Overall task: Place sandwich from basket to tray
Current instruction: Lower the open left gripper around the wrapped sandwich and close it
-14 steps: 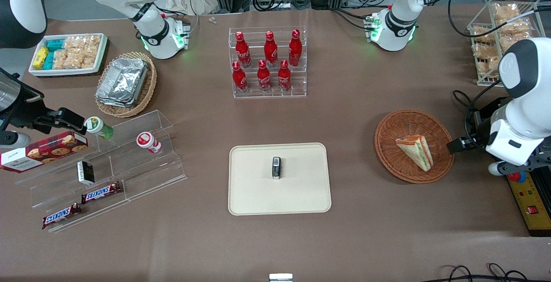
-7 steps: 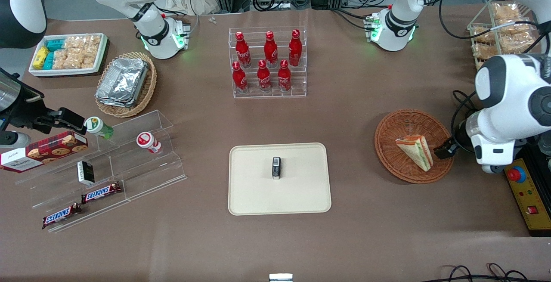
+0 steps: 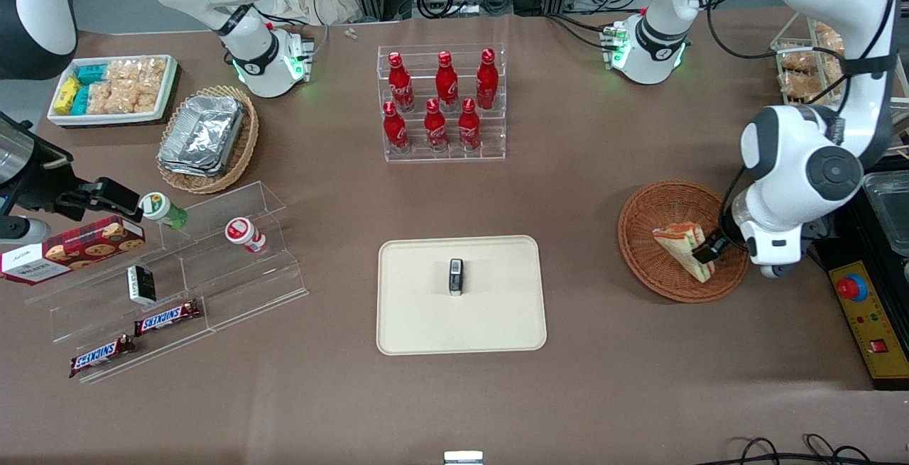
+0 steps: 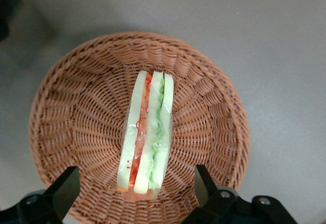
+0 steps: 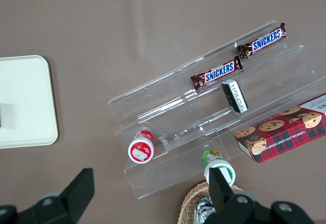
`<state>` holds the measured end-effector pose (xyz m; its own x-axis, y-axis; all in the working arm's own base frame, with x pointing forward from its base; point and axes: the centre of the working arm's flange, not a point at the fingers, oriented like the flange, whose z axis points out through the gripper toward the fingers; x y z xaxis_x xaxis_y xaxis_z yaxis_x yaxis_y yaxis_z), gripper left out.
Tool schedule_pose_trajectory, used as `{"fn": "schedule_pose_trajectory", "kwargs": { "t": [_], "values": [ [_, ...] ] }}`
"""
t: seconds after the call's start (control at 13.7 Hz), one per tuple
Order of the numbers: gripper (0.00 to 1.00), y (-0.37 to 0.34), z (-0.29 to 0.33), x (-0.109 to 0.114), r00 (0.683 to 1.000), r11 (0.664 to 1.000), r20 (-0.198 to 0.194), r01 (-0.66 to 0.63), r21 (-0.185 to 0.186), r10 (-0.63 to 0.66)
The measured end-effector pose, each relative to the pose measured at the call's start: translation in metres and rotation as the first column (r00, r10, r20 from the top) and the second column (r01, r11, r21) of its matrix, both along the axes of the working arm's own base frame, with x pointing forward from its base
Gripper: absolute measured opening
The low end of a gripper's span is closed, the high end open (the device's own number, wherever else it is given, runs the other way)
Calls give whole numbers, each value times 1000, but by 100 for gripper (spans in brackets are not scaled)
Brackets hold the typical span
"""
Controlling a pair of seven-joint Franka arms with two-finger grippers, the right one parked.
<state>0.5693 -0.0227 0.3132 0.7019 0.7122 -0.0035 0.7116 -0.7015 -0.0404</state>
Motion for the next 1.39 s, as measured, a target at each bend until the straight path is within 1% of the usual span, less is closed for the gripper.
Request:
{"fn": "schedule_pose_trajectory", "kwargs": {
  "t": [0.07,0.22,0.44,0.88,1.17,1.39],
  "values": [
    [100,-2,-11,-8,1000,1000,3,4,-1,-4],
    [100,-3,-22,-16,1000,1000,-7,7,-1,-7],
    [100,-3,-24,-17,1000,1000,-10,7,-1,-7],
    [100,-3,-28,-18,1000,1000,0,7,-2,-7],
    [100,-3,-41,-22,1000,1000,21,8,-5,-8],
    [100,-3,-54,-27,1000,1000,23,8,-6,-8]
  ]
}}
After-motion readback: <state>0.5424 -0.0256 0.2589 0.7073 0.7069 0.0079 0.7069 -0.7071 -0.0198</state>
